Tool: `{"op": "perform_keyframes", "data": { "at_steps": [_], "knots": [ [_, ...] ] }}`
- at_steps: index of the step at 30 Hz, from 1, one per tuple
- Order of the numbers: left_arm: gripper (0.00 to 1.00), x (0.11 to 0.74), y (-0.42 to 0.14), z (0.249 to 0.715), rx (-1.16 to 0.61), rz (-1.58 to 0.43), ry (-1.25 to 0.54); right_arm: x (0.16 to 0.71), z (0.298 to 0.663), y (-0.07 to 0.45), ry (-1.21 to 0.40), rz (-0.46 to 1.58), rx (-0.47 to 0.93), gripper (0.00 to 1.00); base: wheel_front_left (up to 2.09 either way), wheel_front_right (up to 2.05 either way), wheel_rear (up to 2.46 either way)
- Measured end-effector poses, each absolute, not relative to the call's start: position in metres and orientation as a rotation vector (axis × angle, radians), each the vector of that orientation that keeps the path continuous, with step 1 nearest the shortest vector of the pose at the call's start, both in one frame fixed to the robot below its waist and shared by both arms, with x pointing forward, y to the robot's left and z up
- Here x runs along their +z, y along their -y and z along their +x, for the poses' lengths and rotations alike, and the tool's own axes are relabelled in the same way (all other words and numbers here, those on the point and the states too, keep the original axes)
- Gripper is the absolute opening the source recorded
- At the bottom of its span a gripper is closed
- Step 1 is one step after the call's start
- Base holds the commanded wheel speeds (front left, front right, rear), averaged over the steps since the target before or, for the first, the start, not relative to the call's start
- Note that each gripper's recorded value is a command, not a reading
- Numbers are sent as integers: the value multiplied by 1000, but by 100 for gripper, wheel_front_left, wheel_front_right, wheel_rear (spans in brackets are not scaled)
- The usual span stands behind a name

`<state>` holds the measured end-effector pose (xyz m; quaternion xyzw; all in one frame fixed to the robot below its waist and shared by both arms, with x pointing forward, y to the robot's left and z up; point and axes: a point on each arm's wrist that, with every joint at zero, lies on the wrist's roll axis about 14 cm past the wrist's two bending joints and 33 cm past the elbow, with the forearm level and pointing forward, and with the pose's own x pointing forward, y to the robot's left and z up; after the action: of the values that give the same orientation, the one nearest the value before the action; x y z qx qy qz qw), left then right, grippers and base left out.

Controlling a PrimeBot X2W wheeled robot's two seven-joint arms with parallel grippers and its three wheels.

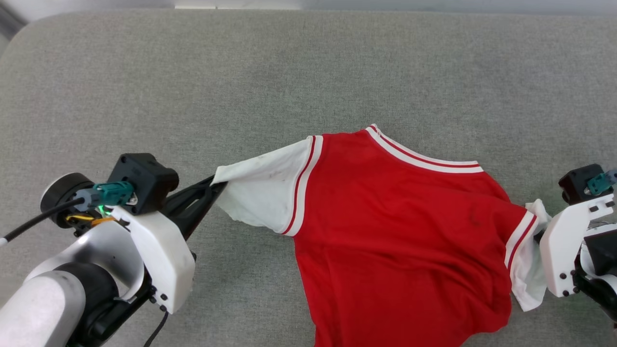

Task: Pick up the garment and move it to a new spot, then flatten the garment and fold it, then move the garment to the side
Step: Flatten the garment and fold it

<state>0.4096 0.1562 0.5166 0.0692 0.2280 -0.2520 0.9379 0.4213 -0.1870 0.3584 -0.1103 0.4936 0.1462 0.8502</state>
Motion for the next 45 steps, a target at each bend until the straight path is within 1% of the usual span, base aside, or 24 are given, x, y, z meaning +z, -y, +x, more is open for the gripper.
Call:
{"op": "perform_keyframes", "data": {
  "at_steps": [4,8,13,19,25,29,32,36,41,45],
  "knots": [
    [0,525,-164,410,-484,139,-430,368,424,191,-988,-224,292,0,0,0,0],
    [0,540,-171,410,-449,133,-375,396,432,207,-895,-235,258,0,0,0,0],
    [0,566,-183,408,-394,130,-284,467,453,223,-672,-246,213,0,0,0,0],
    [0,611,-197,405,-337,140,-136,543,451,239,-481,-257,167,0,0,0,0],
    [0,667,-213,401,-262,159,46,604,441,247,-327,-274,145,0,0,0,0],
    [0,703,-221,395,-226,173,161,646,438,245,-191,-260,144,0,0,0,0],
    [0,734,-232,392,-173,192,263,685,436,240,-53,-281,148,0,0,0,0],
    [0,759,-242,388,-130,213,340,728,431,234,92,-291,151,0,0,0,0],
    [0,790,-250,386,-97,219,445,763,433,227,204,-322,162,0,0,0,0],
    [0,806,-252,397,-95,209,492,780,447,224,251,-335,166,0,0,0,0]
  ]
}}
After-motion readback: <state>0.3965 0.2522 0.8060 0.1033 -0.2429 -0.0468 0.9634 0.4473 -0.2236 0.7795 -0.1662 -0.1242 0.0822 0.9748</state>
